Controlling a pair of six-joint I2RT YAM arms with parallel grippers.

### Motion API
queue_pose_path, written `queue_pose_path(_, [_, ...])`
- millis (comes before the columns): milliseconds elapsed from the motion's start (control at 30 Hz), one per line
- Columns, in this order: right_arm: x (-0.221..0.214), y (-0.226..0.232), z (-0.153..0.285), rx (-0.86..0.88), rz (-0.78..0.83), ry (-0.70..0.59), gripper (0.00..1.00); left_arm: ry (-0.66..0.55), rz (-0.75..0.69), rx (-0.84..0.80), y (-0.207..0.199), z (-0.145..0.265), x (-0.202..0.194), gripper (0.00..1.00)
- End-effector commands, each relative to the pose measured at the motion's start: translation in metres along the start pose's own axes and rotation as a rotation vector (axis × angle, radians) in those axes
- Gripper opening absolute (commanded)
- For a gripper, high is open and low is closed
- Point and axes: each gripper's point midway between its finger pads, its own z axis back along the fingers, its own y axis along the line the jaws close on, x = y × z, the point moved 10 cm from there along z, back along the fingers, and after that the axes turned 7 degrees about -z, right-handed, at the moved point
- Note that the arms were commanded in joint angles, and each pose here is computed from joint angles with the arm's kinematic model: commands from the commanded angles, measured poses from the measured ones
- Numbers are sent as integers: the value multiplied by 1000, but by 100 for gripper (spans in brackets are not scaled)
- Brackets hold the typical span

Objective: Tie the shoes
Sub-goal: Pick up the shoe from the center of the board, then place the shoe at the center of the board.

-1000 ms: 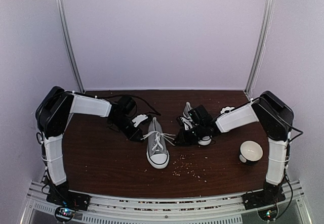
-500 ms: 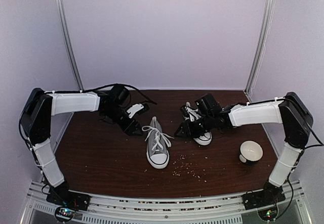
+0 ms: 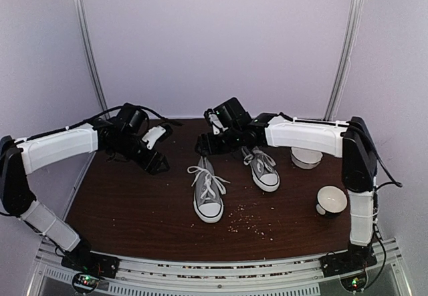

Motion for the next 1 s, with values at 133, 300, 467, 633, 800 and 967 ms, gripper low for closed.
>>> queue_pose_path(133, [-7, 0, -60, -220, 4, -20, 78, -109, 78, 113, 5, 21, -5, 63])
queue_pose_path(300, [-28, -1, -83, -243, 34, 32, 59, -123, 77, 87, 4, 17, -5, 63])
queue_pose_path(467, [-23, -3, -84, -272, 100, 9, 2, -96, 81, 70, 4, 9, -6, 68])
queue_pose_path(633, [-4, -13, -79, -297, 202, 8, 0, -99, 78, 75, 4, 10, -7, 67])
queue_pose_path(800, [23, -33, -69, -381, 213, -42, 0, -87, 81, 74, 4, 8, -9, 67])
queue_pose_path(967, [35, -48, -77, -362, 182, -19, 0, -97, 81, 78, 4, 11, -8, 67])
